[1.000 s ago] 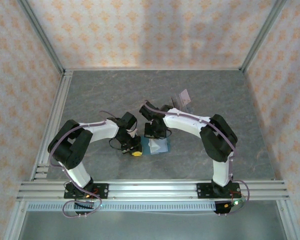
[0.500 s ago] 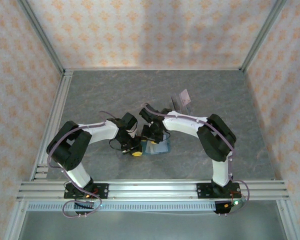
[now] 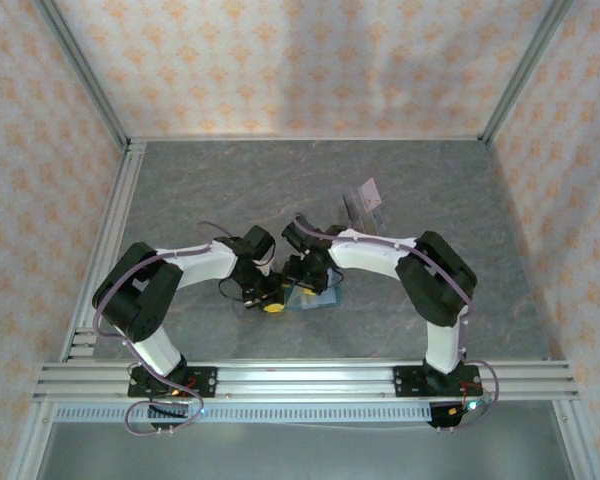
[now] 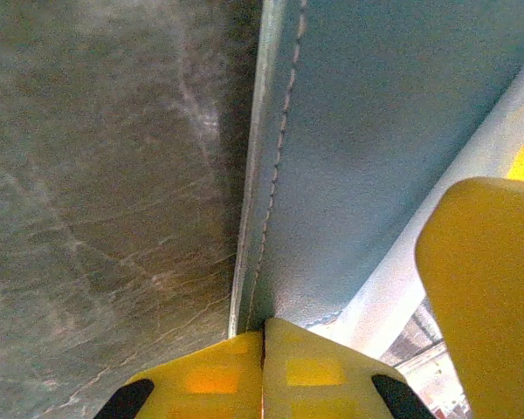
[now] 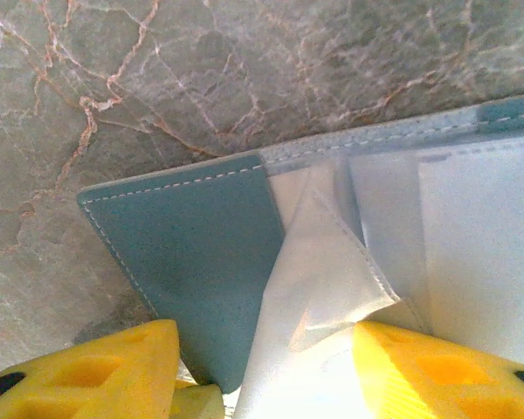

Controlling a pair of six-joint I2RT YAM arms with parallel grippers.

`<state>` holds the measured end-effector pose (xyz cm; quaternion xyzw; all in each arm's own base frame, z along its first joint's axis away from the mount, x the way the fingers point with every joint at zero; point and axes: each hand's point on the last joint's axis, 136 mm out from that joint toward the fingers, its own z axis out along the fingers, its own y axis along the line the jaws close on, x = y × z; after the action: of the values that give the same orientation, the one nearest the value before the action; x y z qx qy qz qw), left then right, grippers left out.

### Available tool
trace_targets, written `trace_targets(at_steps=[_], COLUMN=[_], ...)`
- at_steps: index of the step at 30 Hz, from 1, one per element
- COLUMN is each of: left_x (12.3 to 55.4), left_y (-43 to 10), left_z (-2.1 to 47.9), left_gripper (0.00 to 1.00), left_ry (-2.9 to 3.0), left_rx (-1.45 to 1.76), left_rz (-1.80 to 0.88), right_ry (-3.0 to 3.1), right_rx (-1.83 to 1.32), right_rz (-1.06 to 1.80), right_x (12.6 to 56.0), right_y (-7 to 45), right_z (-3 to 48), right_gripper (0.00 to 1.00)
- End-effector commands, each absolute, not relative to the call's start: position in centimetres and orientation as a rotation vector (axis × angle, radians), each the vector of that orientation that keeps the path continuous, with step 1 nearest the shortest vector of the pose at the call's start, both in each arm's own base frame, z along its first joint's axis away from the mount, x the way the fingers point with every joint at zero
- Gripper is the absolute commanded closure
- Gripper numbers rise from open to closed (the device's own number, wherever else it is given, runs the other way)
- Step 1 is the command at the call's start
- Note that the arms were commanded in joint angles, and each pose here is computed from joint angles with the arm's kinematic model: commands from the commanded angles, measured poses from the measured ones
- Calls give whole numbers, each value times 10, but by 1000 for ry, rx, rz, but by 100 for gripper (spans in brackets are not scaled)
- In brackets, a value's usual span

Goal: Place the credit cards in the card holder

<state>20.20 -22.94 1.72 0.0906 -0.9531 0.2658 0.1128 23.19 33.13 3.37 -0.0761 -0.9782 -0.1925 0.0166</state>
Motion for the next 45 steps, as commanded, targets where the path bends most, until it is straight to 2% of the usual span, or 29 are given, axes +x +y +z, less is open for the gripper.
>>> trace_targets(at_steps=[1, 17, 30, 40, 45], left_x=[194, 192, 190, 187, 183], left_y=[-228, -227, -227, -223, -219], left_z=[7, 6, 17, 33, 38], left_gripper=[92, 92, 90, 87, 82], left_ry=[-2808, -2805, -2825, -2857, -2876], left_rx=[226, 216, 162, 117, 103], left_rz=[699, 699, 734, 755, 757], right_ry=[-3002, -2990, -3008, -3038, -3035], right_rx=[-197, -206, -230, -272, -275], right_rz=[-656, -687, -870, -926, -913], right_x=[210, 202, 248, 270, 273], right_y=[344, 343, 382, 388, 389], right_z=[41, 51, 76, 92, 92], right_gripper=[43, 36, 35, 35, 35])
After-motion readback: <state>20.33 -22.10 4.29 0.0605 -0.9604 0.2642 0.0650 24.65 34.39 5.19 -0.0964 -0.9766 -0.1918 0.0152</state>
